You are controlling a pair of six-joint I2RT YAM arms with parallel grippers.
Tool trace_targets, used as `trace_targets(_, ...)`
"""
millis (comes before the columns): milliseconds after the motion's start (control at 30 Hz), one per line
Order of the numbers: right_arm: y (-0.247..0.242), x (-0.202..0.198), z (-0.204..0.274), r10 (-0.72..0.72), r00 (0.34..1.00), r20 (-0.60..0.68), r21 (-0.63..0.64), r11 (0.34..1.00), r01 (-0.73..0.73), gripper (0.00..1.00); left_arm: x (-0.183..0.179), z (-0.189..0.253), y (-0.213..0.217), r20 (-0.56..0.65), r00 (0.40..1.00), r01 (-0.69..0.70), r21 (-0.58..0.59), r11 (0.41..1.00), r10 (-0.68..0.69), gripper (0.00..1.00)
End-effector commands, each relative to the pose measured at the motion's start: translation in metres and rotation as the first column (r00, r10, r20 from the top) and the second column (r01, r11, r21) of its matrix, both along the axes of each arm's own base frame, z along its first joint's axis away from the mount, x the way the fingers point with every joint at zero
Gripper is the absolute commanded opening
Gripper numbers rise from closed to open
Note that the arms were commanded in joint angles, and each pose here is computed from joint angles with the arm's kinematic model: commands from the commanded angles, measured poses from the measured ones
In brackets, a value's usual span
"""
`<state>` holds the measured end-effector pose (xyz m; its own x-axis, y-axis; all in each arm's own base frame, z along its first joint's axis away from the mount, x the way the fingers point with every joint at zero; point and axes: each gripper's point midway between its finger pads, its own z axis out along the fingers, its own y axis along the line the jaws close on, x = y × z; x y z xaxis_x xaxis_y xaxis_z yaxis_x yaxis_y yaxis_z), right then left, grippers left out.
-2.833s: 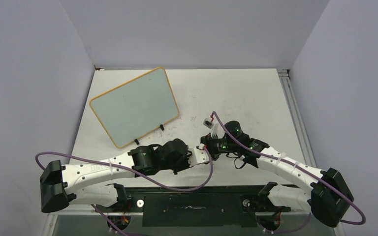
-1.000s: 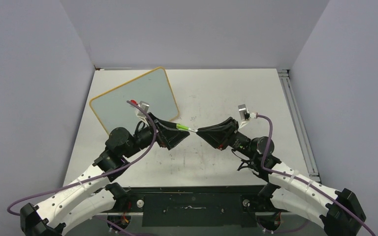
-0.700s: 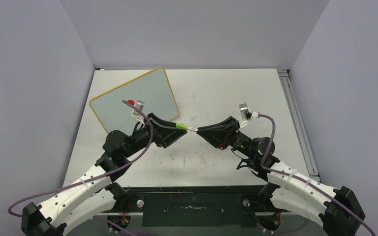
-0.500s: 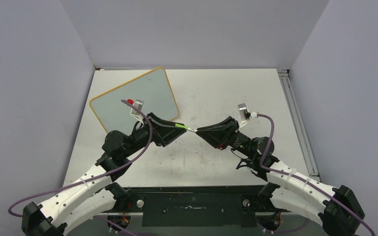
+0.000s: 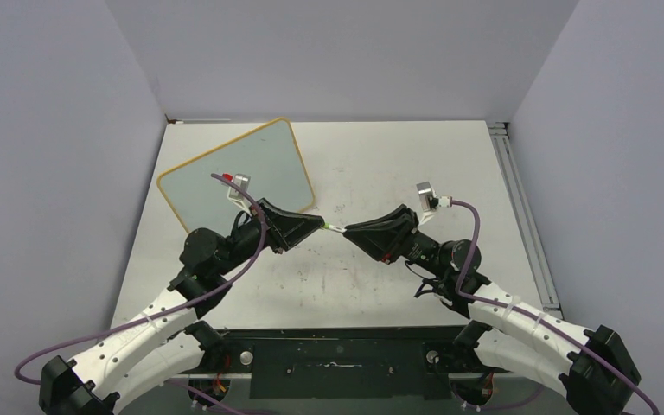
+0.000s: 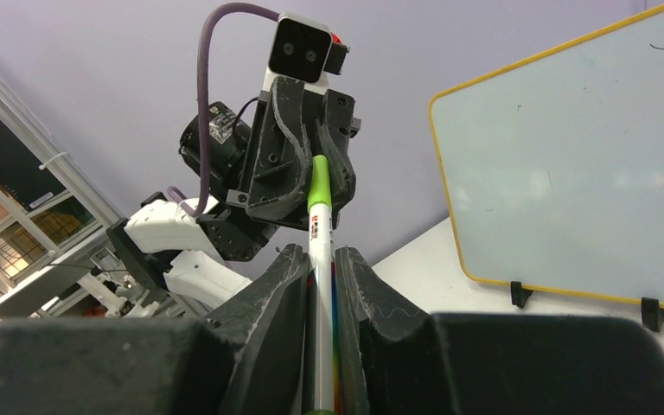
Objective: Write a sentence on the whiteboard
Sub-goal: Open the whiteboard marker at the center of the board.
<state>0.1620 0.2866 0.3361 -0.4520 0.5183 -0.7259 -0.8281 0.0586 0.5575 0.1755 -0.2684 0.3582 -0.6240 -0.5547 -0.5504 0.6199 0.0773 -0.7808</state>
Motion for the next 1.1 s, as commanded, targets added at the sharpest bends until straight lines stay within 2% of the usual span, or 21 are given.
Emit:
trace_targets(0,-0.002,0.001,0.016,-0.025,0.998,0.058,0.014,1.000,0.024,0.05,0.002,0.021,0.007,0.045,0.999,-0.026,-0.050,0.998,0.029,0.00)
trace_targets(200,-0.018,0.006,0.019,-0.113,0.993,0.045,0.052,0.992,0.111,0.05,0.013,0.013,0.016,0.001,0.998,-0.058,-0.076,0.995,0.059,0.00)
trace_targets(500,-0.039,0.012,0.018,-0.175,0.984,0.040,0.056,0.983,0.173,0.05,0.022,0.023,0.045,0.008,0.994,-0.110,-0.137,0.984,0.112,0.00)
trace_targets(600,-0.050,0.018,0.018,-0.204,0.978,0.034,0.051,0.978,0.202,0.05,0.025,0.020,0.053,0.020,0.991,-0.130,-0.115,0.985,0.134,0.00)
trace_targets(667,-0.060,0.024,0.018,-0.247,0.968,0.038,0.036,0.969,0.246,0.05,0.031,0.001,0.053,0.010,0.985,-0.169,-0.013,0.985,0.170,0.00)
trace_targets(733,-0.066,0.028,0.015,-0.286,0.958,0.037,-0.001,0.958,0.286,0.05,0.037,-0.028,0.052,-0.016,0.979,-0.197,0.146,0.970,0.201,0.00)
trace_targets(867,-0.071,0.038,0.008,-0.352,0.935,0.052,-0.104,0.929,0.355,0.05,0.037,-0.113,0.046,-0.146,0.962,-0.148,0.440,0.886,0.233,0.00)
trace_targets(967,-0.074,0.043,0.005,-0.386,0.920,0.062,-0.161,0.906,0.391,0.05,0.021,-0.166,0.030,-0.228,0.948,-0.055,0.571,0.819,0.222,0.00)
trace_targets(1067,-0.077,0.048,0.002,-0.412,0.909,0.064,-0.205,0.886,0.416,0.05,0.002,-0.205,0.012,-0.280,0.936,0.022,0.654,0.756,0.214,0.00)
